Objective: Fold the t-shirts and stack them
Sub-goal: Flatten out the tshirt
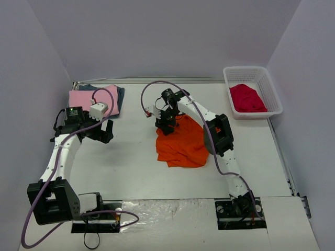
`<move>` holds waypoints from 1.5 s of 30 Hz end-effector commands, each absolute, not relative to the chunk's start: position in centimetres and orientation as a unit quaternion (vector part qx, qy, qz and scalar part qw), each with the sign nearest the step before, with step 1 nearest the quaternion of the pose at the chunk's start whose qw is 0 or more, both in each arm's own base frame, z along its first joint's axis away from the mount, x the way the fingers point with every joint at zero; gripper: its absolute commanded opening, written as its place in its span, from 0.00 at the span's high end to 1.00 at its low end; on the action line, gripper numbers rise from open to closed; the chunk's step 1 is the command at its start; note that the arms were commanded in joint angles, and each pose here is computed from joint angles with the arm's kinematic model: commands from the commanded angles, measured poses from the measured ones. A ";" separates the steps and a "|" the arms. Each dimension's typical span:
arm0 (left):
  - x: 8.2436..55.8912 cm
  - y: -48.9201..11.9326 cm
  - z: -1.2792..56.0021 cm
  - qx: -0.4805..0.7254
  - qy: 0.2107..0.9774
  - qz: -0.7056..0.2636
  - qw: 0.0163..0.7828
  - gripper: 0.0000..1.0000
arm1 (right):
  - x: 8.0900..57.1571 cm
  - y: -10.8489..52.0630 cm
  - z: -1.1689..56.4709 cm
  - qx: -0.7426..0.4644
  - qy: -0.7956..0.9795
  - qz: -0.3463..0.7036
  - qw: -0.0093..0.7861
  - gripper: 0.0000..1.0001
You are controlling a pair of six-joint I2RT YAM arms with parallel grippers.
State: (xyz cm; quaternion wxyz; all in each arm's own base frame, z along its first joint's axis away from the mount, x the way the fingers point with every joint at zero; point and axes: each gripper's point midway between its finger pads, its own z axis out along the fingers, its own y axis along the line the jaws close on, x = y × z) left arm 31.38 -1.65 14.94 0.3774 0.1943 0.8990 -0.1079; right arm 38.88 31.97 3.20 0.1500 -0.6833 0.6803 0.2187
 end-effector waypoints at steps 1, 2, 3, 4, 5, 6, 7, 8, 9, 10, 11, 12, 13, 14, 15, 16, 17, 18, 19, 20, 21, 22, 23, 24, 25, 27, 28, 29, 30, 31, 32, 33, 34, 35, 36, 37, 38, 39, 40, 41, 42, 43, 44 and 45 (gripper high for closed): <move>31.0 -1.8 14.5 0.200 0.899 -0.117 0.371 0.03 | 37.9 31.7 2.8 -0.682 0.683 0.227 0.131 0.50; 31.0 -1.9 14.5 0.200 0.899 -0.118 0.371 0.03 | 37.9 31.7 2.5 -0.681 0.684 0.227 0.128 0.50; 31.0 -1.9 14.4 0.200 0.900 -0.119 0.369 0.03 | 37.9 31.7 2.2 -0.681 0.685 0.227 0.126 0.50; 31.0 -1.8 14.5 0.199 0.900 -0.119 0.370 0.03 | 37.9 31.7 2.1 -0.681 0.685 0.226 0.125 0.50; 31.0 -1.8 14.4 0.199 0.900 -0.120 0.369 0.03 | 38.0 31.6 1.9 -0.681 0.686 0.223 0.124 0.52; 31.0 -1.9 14.5 0.201 0.899 -0.120 0.371 0.03 | 38.1 31.6 1.6 -0.680 0.689 0.221 0.122 0.54; 31.0 -1.9 14.5 0.200 0.899 -0.120 0.370 0.03 | 38.2 31.6 1.5 -0.678 0.691 0.220 0.121 0.62; 31.0 -1.9 14.5 0.201 0.899 -0.120 0.371 0.03 | 38.2 31.6 1.3 -0.678 0.692 0.219 0.119 0.66; 30.9 -1.9 14.6 0.201 0.898 -0.121 0.372 0.03 | 38.2 31.6 1.4 -0.677 0.693 0.219 0.120 0.71; 30.9 -1.9 14.5 0.201 0.899 -0.121 0.371 0.03 | 38.2 31.6 1.4 -0.676 0.693 0.219 0.120 0.81; 30.9 -1.9 14.5 0.201 0.898 -0.121 0.371 0.03 | 38.2 31.7 1.6 -0.676 0.693 0.219 0.122 0.85; 30.9 -1.9 14.5 0.201 0.899 -0.121 0.371 0.03 | 38.3 31.7 1.8 -0.674 0.694 0.219 0.123 0.88; 30.9 -1.9 14.5 0.201 0.898 -0.122 0.371 0.03 | 38.4 31.7 2.0 -0.674 0.695 0.217 0.126 0.92; 30.9 -2.0 14.5 0.201 0.898 -0.123 0.370 0.03 | 38.4 31.6 2.2 -0.673 0.696 0.215 0.126 0.93; 30.9 -2.0 14.6 0.201 0.898 -0.123 0.372 0.03 | 38.5 31.5 2.3 -0.672 0.699 0.211 0.127 0.93; 30.9 -2.0 14.6 0.201 0.898 -0.123 0.372 0.03 | 38.6 31.4 2.7 -0.671 0.700 0.207 0.131 0.94; 30.9 -1.9 14.5 0.200 0.899 -0.124 0.371 0.03 | 38.7 31.4 3.0 -0.672 0.699 0.205 0.133 0.94; 31.0 -2.0 14.6 0.201 0.898 -0.125 0.372 0.03 | 38.8 31.3 3.2 -0.671 0.701 0.201 0.135 0.94; 30.9 -2.0 14.6 0.201 0.897 -0.125 0.372 0.03 | 38.8 31.3 3.8 -0.671 0.701 0.199 0.139 0.93; 30.9 -2.1 14.6 0.202 0.897 -0.126 0.372 0.03 | 38.9 31.2 4.1 -0.671 0.701 0.197 0.142 0.92; 31.0 -2.1 14.7 0.202 0.897 -0.127 0.373 0.03 | 38.9 31.2 4.4 -0.671 0.701 0.194 0.145 0.91; 30.9 -2.1 14.6 0.202 0.897 -0.128 0.373 0.03 | 38.9 31.1 5.1 -0.671 0.700 0.191 0.150 0.91; 30.9 -2.2 14.7 0.202 0.897 -0.129 0.373 0.03 | 38.9 31.0 5.4 -0.671 0.700 0.189 0.153 0.86; 31.0 -2.2 14.7 0.203 0.896 -0.129 0.374 0.03 | 39.0 31.0 6.2 -0.672 0.699 0.187 0.159 0.79; 30.9 -2.2 14.8 0.202 0.896 -0.130 0.374 0.03 | 38.9 30.9 6.4 -0.671 0.700 0.186 0.160 0.75; 30.9 -2.4 14.9 0.204 0.894 -0.134 0.375 0.03 | 38.8 30.7 7.0 -0.671 0.700 0.182 0.164 0.72; 30.9 -2.4 15.0 0.204 0.894 -0.133 0.376 0.03 | 38.7 30.7 7.1 -0.671 0.700 0.182 0.164 0.73; 30.8 -2.4 14.9 0.204 0.894 -0.135 0.375 0.03 | 38.7 30.7 7.2 -0.670 0.701 0.183 0.165 0.84; 30.9 -2.4 15.0 0.204 0.894 -0.135 0.376 0.03 | 38.6 30.6 7.3 -0.669 0.701 0.182 0.164 0.90; 30.8 -2.5 15.0 0.205 0.893 -0.136 0.376 0.03 | 38.6 30.6 7.2 -0.668 0.703 0.182 0.163 0.96; 30.8 -2.5 15.0 0.206 0.893 -0.137 0.376 0.03 | 38.5 30.6 7.1 -0.667 0.704 0.183 0.162 1.00; 30.8 -2.6 15.0 0.207 0.892 -0.138 0.377 0.03 | 38.5 30.5 7.0 -0.666 0.705 0.182 0.160 1.00; 30.8 -2.6 15.1 0.207 0.892 -0.138 0.377 0.03 | 38.5 30.5 6.9 -0.665 0.707 0.181 0.159 1.00; 30.8 -2.6 15.1 0.207 0.892 -0.138 0.378 0.03 | 38.5 30.5 6.8 -0.663 0.709 0.182 0.157 1.00; 30.7 -2.6 15.1 0.208 0.891 -0.139 0.378 0.03 | 38.5 30.5 6.8 -0.663 0.708 0.183 0.157 1.00; 30.6 -2.6 15.0 0.207 0.892 -0.140 0.377 0.03 | 38.4 30.5 6.8 -0.664 0.708 0.183 0.156 1.00; 30.6 -2.6 15.1 0.208 0.891 -0.141 0.377 0.03 | 38.4 30.5 6.8 -0.663 0.709 0.183 0.156 1.00; 30.7 -2.6 15.0 0.209 0.892 -0.140 0.377 0.03 | 38.5 30.5 6.9 -0.662 0.709 0.182 0.158 1.00; 30.7 -2.6 15.1 0.209 0.891 -0.140 0.377 0.03 | 38.6 30.4 6.9 -0.662 0.710 0.179 0.158 1.00; 30.7 -2.7 15.1 0.209 0.891 -0.141 0.377 0.03 | 38.8 30.4 7.2 -0.659 0.713 0.176 0.162 1.00; 30.7 -2.7 15.1 0.210 0.891 -0.143 0.377 0.03 | 38.9 30.5 7.5 -0.657 0.715 0.174 0.165 1.00; 30.7 -2.9 15.2 0.212 0.889 -0.148 0.378 0.03 | 39.1 30.5 8.0 -0.655 0.716 0.170 0.170 1.00; 30.6 -3.1 15.2 0.214 0.888 -0.152 0.378 0.03 | 39.5 30.5 9.3 -0.654 0.715 0.164 0.185 1.00; 30.6 -3.2 15.1 0.215 0.888 -0.155 0.377 0.03 | 39.8 30.4 10.1 -0.650 0.716 0.161 0.196 1.00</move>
